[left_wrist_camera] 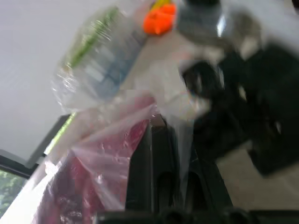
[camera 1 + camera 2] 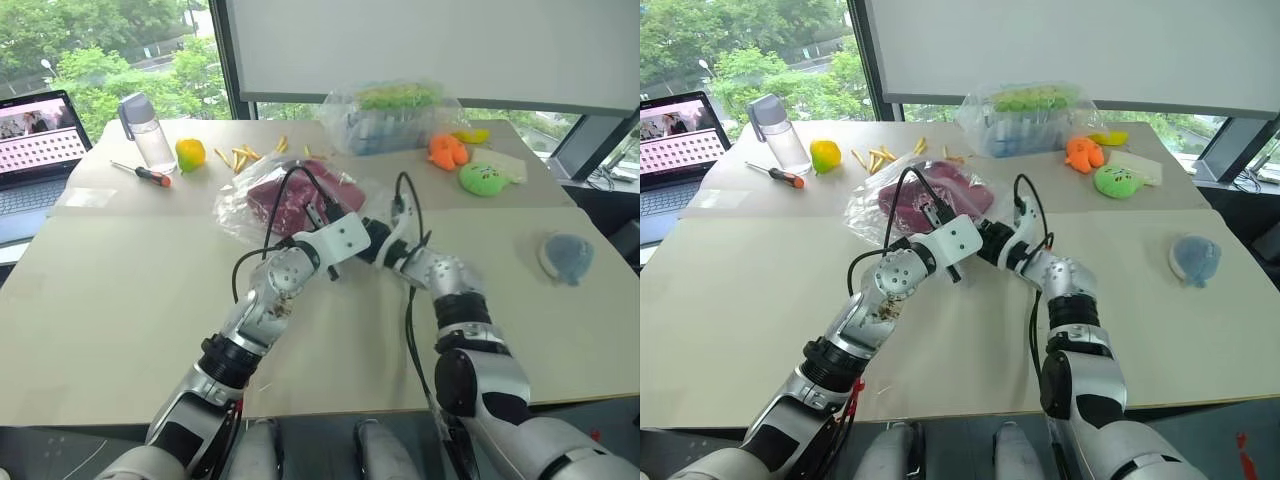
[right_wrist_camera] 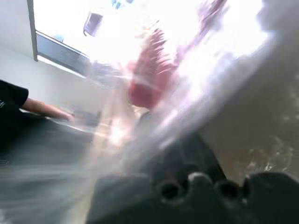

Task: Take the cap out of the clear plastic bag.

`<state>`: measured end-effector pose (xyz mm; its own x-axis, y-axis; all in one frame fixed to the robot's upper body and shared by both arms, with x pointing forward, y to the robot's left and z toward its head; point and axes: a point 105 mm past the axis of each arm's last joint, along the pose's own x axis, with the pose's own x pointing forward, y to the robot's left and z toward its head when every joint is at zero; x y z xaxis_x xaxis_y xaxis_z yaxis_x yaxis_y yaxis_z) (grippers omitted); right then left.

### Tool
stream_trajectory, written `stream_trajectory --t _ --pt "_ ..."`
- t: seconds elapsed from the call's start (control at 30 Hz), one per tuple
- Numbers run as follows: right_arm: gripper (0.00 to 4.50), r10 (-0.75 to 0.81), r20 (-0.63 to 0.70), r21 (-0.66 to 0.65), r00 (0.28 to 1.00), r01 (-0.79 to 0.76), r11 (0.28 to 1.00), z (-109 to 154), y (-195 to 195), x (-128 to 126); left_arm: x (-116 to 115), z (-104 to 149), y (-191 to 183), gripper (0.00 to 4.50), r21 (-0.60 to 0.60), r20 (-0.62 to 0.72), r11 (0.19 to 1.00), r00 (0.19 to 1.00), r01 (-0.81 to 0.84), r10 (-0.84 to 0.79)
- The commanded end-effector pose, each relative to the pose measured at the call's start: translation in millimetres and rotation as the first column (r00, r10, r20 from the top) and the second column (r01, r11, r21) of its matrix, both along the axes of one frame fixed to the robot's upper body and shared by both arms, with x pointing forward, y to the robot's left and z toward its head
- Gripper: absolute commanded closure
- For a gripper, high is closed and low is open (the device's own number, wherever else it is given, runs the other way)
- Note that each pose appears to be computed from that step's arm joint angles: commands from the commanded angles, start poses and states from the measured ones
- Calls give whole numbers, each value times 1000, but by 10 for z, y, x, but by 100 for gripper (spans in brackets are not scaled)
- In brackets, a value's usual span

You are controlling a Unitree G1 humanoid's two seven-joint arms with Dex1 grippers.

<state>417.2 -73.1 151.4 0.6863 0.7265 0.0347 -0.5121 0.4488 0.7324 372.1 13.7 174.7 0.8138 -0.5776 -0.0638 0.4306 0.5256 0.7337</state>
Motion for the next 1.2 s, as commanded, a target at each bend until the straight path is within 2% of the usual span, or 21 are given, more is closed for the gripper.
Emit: stream_trajectory --t 0.03,0.1,0.3,0.43,0.7,0.8,0.9,1.0,1.2 --pt "449 9 72 -114 997 0 993 267 -119 -211 -16 89 -59 450 -6 34 1000 999 23 -23" --pt "449 -18 37 -216 999 26 976 193 -222 -300 -8 79 -67 450 -4 32 1000 999 27 -27" --pt "449 55 35 -126 998 -50 991 411 -438 -665 2 49 -104 450 -3 27 999 999 41 -41" --pt "449 173 72 -108 982 -165 980 555 -464 -974 4 39 -140 450 -4 28 999 998 53 -53" --pt "449 289 87 -284 953 -255 924 375 -569 -1451 10 26 -149 450 1 30 998 998 55 -55" --pt "449 228 201 -361 953 -144 921 415 -745 -1458 15 17 -131 450 5 29 999 998 51 -51" --pt "449 283 198 -409 938 -184 894 410 -837 -1576 27 9 -122 450 10 28 999 998 49 -49" --pt "449 319 254 -483 913 -166 860 485 -927 -1632 45 12 -118 450 17 31 999 998 49 -49" --pt "449 385 452 -447 804 -169 878 959 -1011 -1825 74 19 -121 450 31 32 998 998 51 -52"
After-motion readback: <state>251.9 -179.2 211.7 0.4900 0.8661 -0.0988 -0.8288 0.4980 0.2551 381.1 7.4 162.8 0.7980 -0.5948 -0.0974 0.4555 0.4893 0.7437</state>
